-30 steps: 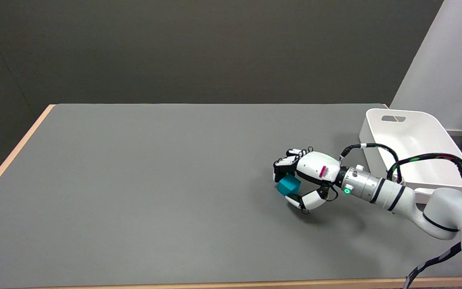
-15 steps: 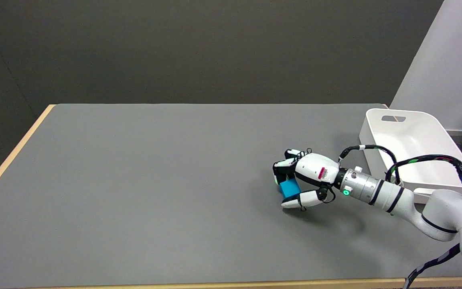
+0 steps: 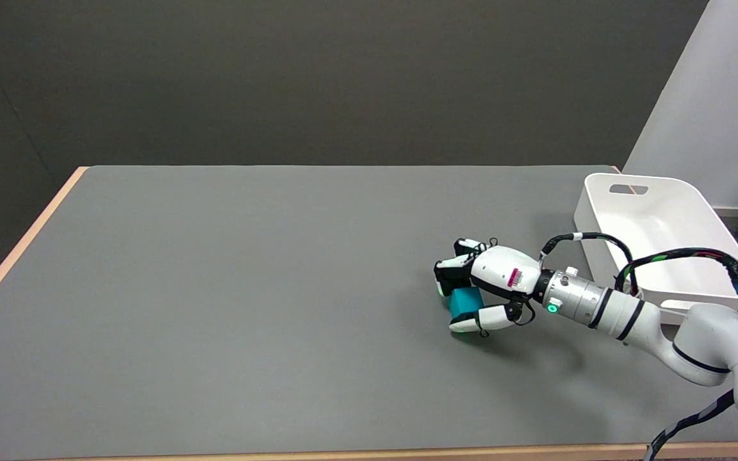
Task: Pick up blue wooden cube.
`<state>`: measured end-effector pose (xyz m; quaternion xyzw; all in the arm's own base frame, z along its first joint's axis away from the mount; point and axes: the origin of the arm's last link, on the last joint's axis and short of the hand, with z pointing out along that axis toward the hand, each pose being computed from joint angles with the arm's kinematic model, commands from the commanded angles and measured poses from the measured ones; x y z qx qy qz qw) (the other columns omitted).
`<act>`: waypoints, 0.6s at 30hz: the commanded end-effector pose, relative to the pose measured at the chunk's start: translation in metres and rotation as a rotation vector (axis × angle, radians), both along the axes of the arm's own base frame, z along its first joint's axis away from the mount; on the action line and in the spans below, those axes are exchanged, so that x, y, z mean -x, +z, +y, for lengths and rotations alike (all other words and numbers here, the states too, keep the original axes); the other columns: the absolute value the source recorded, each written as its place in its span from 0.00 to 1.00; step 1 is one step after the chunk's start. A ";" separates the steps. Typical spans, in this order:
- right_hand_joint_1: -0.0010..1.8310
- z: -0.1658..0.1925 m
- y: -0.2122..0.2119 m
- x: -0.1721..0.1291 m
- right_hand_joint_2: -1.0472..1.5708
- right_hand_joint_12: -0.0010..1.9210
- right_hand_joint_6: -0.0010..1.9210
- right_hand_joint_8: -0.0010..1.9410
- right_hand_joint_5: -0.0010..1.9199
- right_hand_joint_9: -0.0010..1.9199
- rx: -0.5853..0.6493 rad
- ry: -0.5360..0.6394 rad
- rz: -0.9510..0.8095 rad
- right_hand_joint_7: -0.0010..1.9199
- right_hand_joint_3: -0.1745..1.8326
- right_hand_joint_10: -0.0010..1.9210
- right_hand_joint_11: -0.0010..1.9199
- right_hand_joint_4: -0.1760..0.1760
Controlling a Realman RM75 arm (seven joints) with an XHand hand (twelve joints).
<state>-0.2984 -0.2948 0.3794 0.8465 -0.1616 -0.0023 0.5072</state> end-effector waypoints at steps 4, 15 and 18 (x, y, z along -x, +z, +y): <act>0.60 -0.001 -0.001 -0.002 0.91 1.00 0.83 0.86 0.24 0.31 0.002 0.008 -0.016 0.35 0.11 0.90 0.03 0.26; 0.60 -0.006 0.006 -0.020 0.90 1.00 0.84 0.88 0.24 0.36 0.027 0.069 -0.067 0.36 0.16 0.97 0.11 0.19; 0.62 -0.007 0.011 -0.028 0.85 1.00 0.83 0.85 0.26 0.38 0.043 0.091 -0.098 0.38 0.24 0.98 0.21 0.15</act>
